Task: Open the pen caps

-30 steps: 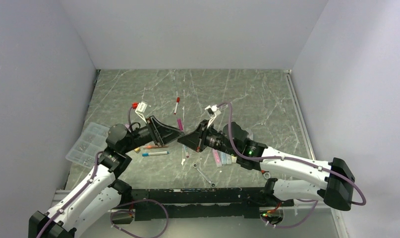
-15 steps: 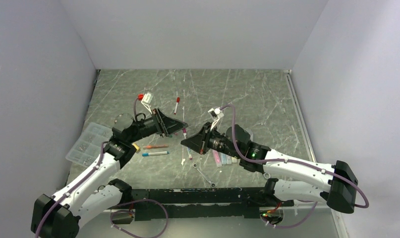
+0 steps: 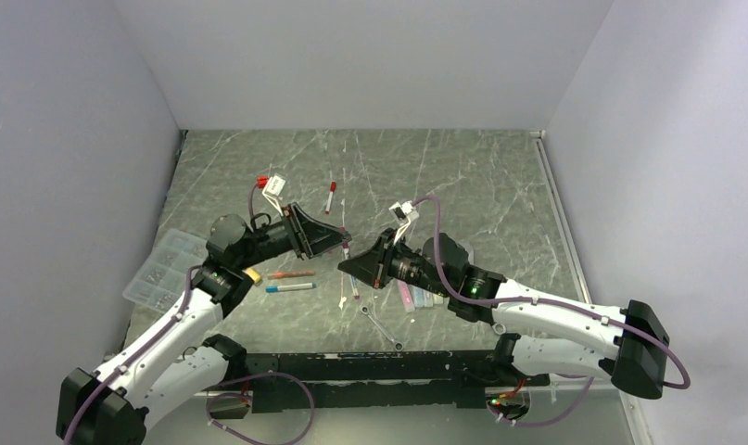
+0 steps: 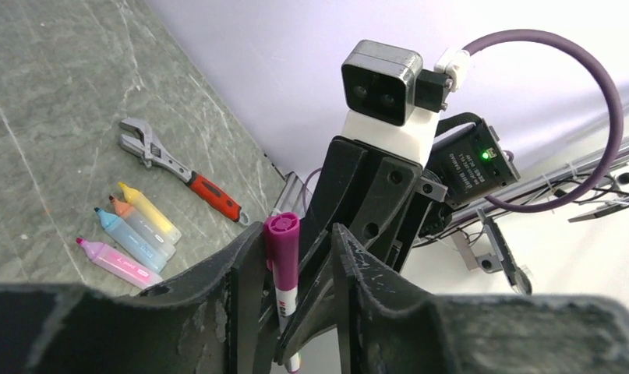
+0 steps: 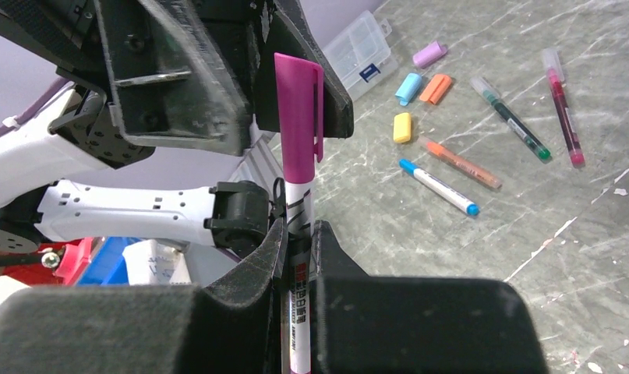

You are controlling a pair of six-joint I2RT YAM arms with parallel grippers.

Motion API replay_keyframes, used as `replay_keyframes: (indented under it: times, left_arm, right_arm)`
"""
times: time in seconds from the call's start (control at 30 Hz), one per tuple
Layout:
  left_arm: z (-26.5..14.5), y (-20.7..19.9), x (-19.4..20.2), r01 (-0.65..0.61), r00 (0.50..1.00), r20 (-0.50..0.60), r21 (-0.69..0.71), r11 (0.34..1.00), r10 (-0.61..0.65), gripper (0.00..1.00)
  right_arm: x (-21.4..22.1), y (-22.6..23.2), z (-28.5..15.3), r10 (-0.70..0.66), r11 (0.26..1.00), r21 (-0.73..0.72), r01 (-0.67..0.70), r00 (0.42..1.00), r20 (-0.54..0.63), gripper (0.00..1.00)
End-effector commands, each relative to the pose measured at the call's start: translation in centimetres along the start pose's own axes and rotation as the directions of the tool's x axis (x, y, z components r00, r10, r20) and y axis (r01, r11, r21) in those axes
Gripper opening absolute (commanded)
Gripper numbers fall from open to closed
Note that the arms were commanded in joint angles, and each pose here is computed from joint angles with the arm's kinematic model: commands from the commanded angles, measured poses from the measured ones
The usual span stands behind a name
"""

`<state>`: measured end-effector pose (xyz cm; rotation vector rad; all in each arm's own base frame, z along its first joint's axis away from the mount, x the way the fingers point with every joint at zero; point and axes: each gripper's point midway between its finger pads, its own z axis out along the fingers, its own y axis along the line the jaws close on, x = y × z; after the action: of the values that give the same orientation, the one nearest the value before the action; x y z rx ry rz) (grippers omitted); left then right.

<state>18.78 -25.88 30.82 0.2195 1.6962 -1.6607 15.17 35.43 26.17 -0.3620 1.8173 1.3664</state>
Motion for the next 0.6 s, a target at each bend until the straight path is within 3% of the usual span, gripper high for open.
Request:
replay_keyframes:
  times: [0.0, 0.1, 0.2, 0.37, 0.5, 0.57]
  left_arm:
    - [0.0, -1.2, 0.5, -0.029, 0.999, -0.023, 0.054, 0.998, 0.031, 0.35]
    - [0.1, -1.0, 0.8, -0.021, 0.999, -0.025, 0.056, 0.998, 0.022, 0.25]
    - [0.2, -0.9, 1.0, -0.012, 0.999, -0.032, 0.057, 0.998, 0.013, 0.21]
    - [0.4, -1.0, 1.2, -0.011, 0.999, -0.049, 0.057, 0.998, 0.014, 0.27]
    - [0.5, -1.0, 1.4, -0.009, 0.998, -0.058, 0.059, 0.998, 0.013, 0.40]
    - [0.5, -0.9, 1.5, -0.006, 0.998, -0.063, 0.059, 0.998, 0.010, 0.39]
  right_arm:
    - [-1.0, 0.2, 0.0, -0.007, 1.000, 0.000, 0.007, 0.999, 0.042, 0.00]
    - [-1.1, 0.2, 0.0, -0.006, 1.000, 0.001, 0.006, 0.999, 0.044, 0.00]
    - [-1.1, 0.1, 0.0, -0.004, 1.000, 0.005, 0.004, 0.999, 0.043, 0.00]
    - [-1.0, 0.0, 0.1, -0.002, 1.000, 0.011, 0.002, 0.999, 0.044, 0.00]
    - [-1.0, -0.1, 0.1, -0.001, 1.000, 0.016, 0.000, 0.999, 0.045, 0.00]
    - [-1.0, -0.2, 0.1, -0.001, 1.000, 0.018, 0.000, 0.999, 0.045, 0.00]
